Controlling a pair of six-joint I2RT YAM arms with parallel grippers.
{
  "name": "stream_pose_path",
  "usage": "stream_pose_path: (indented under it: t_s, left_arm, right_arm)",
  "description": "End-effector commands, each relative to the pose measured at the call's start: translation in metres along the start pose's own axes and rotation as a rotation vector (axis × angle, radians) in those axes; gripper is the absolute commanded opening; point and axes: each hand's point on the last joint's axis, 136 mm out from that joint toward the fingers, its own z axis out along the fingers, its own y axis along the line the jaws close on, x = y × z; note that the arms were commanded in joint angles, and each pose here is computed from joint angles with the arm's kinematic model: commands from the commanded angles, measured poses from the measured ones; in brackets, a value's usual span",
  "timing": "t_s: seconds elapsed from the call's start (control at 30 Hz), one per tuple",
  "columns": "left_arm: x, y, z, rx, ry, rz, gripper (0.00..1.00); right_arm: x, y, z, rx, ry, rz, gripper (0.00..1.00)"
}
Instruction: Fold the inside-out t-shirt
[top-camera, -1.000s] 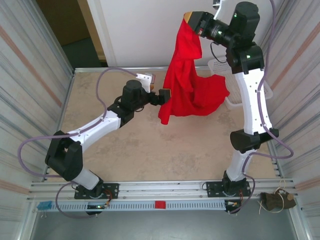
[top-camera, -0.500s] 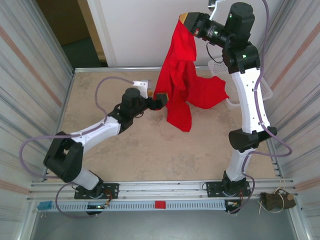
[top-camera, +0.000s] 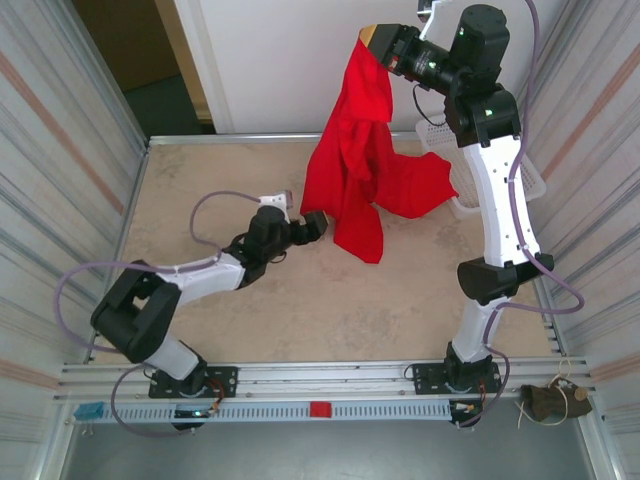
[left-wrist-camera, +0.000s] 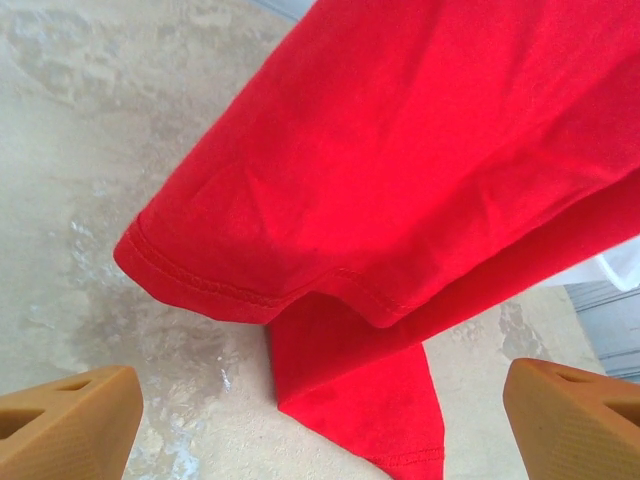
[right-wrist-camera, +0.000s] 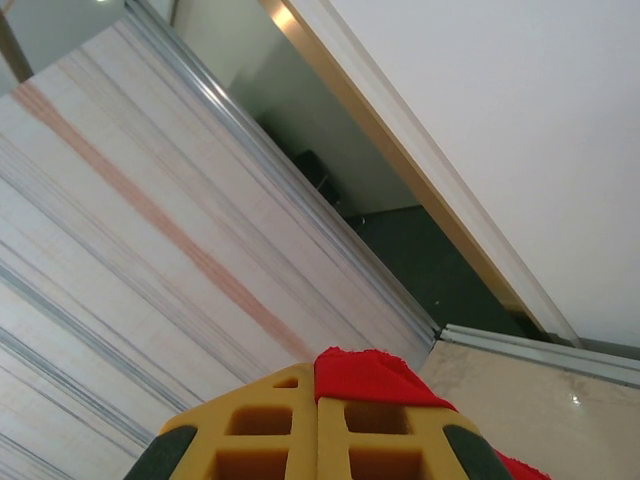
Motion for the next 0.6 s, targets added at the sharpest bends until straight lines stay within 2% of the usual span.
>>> stream_pose_path:
  t_s: [0.0,0.23,0.3,0.33,0.47,0.5,0.57]
  left_arm:
    - [-0.015,-0.032,0.014,0.097,-0.04,-0.025,0.93]
    - [-0.02,-0.041,0.051,0.078,-0.044,0.007,0.92]
    - [-0.025,-0.046,0.062,0.081,-0.054,0.025,0.87]
    - [-0.029,-0.046,0.067,0.076,-0.062,0.039,0.77]
    - [-0.067,-0.041,0.064,0.082,-0.106,0.077,0.11]
    - [-0.081,-0.036,0.055,0.076,-0.123,0.078,0.0]
    - [-0.112,-0.024,0.032,0.049,-0.176,0.091,0.0]
  right_arm:
    - [-0.02,0.025,-0.01,-0.06,-0.065,-0.041,0.0]
    - [-0.016,0.027,-0.01,-0.072,-0.055,-0.028,0.0]
    - [-0.015,0.027,-0.01,-0.074,-0.055,-0.022,0.0]
    - [-0.015,0.027,-0.011,-0.071,-0.057,-0.023,0.0]
    - [-0.03,0.022,-0.031,-0.033,-0.089,-0.029,0.0]
    - [-0.038,0.016,-0.04,-0.01,-0.111,-0.026,0.0]
    - [-0.056,0.009,-0.061,0.025,-0.168,-0.017,0.0]
